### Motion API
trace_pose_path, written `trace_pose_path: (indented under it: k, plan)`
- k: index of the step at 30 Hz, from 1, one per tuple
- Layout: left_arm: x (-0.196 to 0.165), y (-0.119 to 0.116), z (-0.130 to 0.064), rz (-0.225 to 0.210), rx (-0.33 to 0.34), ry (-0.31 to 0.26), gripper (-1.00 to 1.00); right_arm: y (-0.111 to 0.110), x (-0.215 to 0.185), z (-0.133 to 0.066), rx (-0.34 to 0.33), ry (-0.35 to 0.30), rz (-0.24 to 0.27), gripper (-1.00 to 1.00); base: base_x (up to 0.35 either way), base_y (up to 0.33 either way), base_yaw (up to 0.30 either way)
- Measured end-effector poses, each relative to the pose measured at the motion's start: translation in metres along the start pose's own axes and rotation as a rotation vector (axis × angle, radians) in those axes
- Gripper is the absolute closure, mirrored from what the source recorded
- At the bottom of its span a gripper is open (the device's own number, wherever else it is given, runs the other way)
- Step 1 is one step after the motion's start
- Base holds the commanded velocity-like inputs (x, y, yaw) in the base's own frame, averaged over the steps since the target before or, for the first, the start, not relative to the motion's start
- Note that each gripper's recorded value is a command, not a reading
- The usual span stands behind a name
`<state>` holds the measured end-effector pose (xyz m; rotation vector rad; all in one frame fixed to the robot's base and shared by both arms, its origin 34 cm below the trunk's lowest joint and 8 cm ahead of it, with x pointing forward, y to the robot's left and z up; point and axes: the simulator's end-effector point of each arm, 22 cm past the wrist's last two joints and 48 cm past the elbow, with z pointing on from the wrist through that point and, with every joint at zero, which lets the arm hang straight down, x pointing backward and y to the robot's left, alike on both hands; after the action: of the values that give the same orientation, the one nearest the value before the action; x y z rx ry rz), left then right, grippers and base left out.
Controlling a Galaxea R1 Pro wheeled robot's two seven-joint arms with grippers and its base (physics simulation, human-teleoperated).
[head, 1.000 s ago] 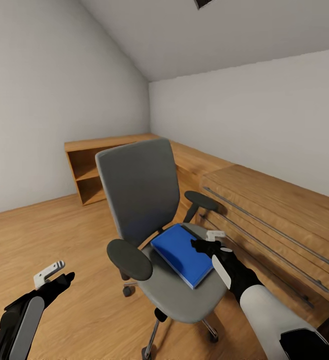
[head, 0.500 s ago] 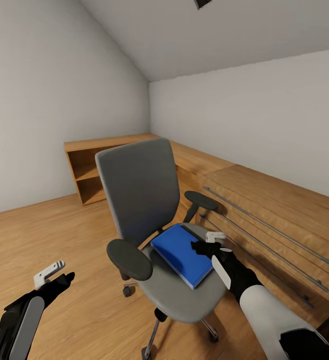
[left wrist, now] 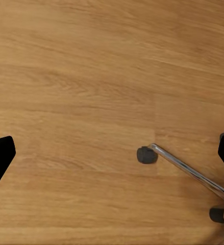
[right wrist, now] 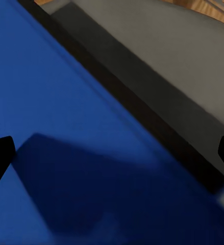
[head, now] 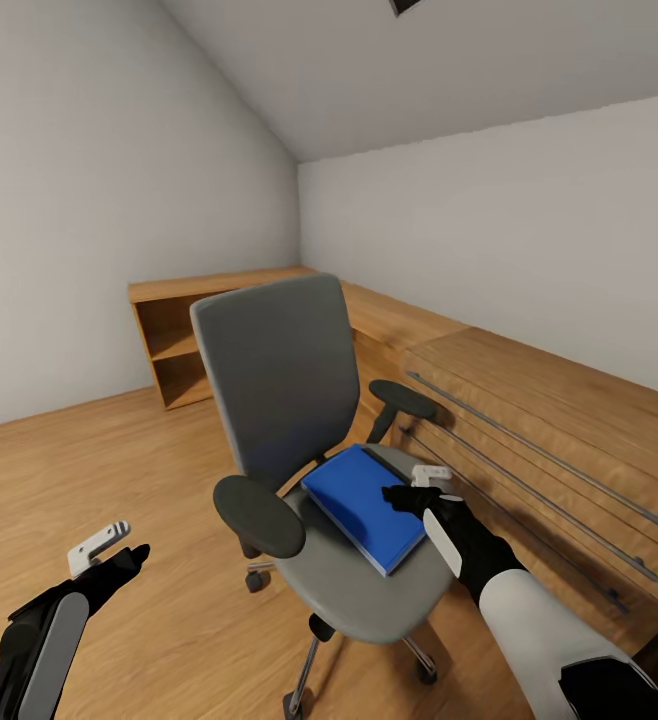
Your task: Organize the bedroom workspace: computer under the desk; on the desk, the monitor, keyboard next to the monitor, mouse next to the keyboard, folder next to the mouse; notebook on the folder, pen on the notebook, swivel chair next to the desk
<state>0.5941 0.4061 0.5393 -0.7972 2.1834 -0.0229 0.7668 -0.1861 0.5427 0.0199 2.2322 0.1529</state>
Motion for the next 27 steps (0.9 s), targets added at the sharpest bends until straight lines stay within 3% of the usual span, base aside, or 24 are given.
trace_pose_path:
  k: [8, 27]
  plan:
    - [0.0029, 0.0011, 0.0011, 0.0, -0.002, 0.008, -1.0, -0.0001, -0.0001, 0.0, 0.001, 0.0, 0.0, -1.0, -0.011, 0.0, 0.0]
    - [0.0038, 0.0014, 0.0018, 0.0, -0.003, 0.009, -1.0, -0.0019, -0.0005, 0.0002, 0.006, -0.002, -0.007, -1.0, -0.145, -0.005, 0.0]
